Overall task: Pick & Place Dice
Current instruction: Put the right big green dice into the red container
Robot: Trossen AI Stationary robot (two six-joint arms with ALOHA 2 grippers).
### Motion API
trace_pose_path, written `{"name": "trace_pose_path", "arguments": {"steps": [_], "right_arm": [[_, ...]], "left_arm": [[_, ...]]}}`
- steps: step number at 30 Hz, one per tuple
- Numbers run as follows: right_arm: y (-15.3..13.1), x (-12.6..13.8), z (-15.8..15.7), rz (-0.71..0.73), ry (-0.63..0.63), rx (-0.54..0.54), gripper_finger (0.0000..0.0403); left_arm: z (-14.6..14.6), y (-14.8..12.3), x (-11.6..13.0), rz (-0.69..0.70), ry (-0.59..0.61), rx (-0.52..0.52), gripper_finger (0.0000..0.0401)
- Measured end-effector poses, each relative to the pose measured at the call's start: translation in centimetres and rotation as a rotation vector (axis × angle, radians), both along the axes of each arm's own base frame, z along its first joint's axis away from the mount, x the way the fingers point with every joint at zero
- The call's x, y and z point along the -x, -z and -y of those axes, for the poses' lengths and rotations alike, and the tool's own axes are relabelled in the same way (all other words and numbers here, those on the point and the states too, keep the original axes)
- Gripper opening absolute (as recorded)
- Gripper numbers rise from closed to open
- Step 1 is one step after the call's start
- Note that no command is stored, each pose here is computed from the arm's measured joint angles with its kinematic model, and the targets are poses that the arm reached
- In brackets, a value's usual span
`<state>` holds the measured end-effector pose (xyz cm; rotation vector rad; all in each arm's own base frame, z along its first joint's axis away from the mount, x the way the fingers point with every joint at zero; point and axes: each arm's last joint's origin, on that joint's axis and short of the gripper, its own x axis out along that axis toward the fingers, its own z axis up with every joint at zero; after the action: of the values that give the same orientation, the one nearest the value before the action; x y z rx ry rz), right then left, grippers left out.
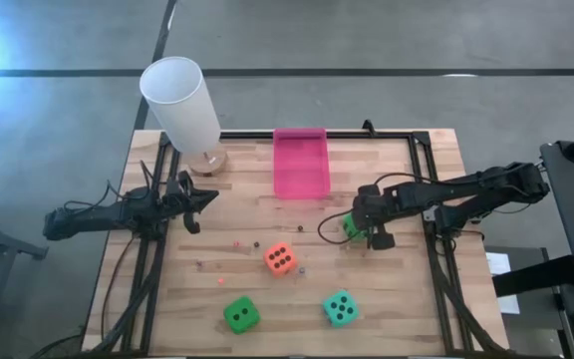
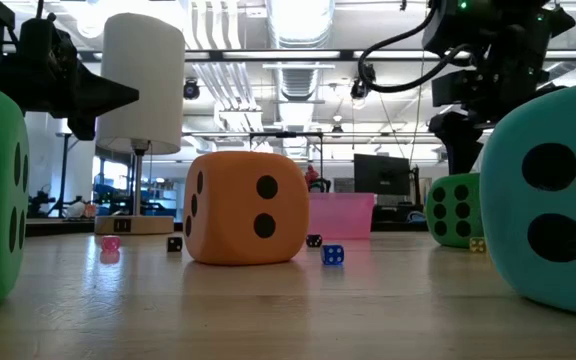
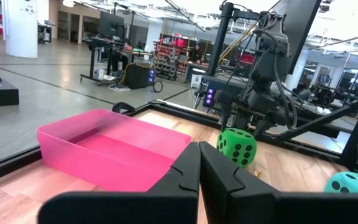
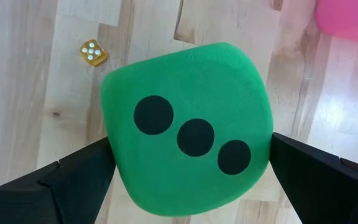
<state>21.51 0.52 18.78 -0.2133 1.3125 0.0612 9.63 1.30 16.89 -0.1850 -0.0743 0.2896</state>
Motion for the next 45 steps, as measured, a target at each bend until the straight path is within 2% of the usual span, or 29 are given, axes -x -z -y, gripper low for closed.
{"name": "trace_pose_path", "arguments": {"steps": [9,45], "right_arm": [[0.82,-0.44,-0.04,-0.031,-0.003,-0.008,0.0400],[0.83,-0.46,-0.07,-0.023,-0.014,-0.024,0.0400]], "left_arm": [[0.00,0.00,0.00,0.000,0.000,0.000,0.0006],[0.00,0.00,0.00,0.000,0.000,0.000,0.0006]]}}
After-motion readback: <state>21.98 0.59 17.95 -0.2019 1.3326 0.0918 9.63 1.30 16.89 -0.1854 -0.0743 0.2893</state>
